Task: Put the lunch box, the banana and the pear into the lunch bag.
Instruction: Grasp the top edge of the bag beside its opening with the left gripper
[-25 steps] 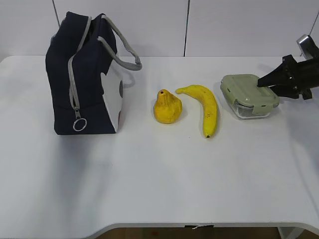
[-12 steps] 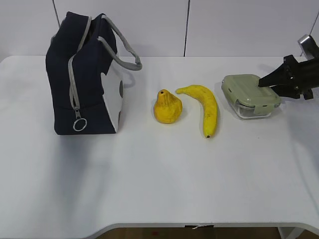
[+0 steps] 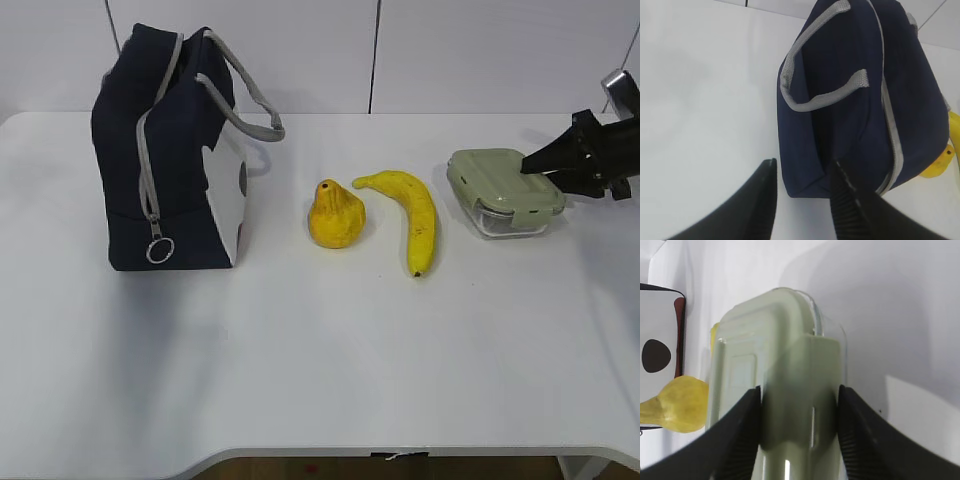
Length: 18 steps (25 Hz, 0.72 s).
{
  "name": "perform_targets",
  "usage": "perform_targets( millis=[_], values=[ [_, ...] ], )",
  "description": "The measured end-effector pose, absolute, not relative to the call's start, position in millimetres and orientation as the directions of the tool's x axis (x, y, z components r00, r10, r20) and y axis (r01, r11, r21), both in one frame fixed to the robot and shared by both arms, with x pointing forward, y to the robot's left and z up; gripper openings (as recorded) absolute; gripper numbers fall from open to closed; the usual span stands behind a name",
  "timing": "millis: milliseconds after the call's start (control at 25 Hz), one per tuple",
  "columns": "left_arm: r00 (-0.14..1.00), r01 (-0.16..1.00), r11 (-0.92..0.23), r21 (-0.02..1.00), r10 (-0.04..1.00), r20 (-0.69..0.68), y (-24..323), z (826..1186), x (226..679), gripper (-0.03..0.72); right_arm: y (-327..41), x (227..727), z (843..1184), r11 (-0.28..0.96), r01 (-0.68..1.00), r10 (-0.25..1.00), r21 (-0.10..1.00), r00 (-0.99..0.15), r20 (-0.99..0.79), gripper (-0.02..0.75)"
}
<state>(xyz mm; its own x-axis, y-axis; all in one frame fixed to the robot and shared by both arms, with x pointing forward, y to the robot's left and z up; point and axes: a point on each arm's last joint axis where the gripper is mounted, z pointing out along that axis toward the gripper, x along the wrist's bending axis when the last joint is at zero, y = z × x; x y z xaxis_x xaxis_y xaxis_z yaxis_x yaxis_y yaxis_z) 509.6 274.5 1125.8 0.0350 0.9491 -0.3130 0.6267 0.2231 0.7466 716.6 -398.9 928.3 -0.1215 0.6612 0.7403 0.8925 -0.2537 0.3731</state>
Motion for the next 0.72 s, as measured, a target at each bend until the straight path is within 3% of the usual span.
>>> perform_targets(
  millis=[440, 720],
  values=[
    [0.035, 0.626, 0.225, 0.747, 0.949, -0.314, 274.5, 1125.9, 509.7, 0.277, -397.9, 718.4, 933.1, -0.281, 0.880, 0.639, 0.383, -0.126, 0.759, 0.378],
    [0.029, 0.583, 0.263, 0.768, 0.939, -0.343, 274.5, 1129.6, 513.2, 0.277, -401.3, 727.8, 970.2, -0.277, 0.835, 0.663, 0.476, -0.192, 0.724, 0.377]
  ],
)
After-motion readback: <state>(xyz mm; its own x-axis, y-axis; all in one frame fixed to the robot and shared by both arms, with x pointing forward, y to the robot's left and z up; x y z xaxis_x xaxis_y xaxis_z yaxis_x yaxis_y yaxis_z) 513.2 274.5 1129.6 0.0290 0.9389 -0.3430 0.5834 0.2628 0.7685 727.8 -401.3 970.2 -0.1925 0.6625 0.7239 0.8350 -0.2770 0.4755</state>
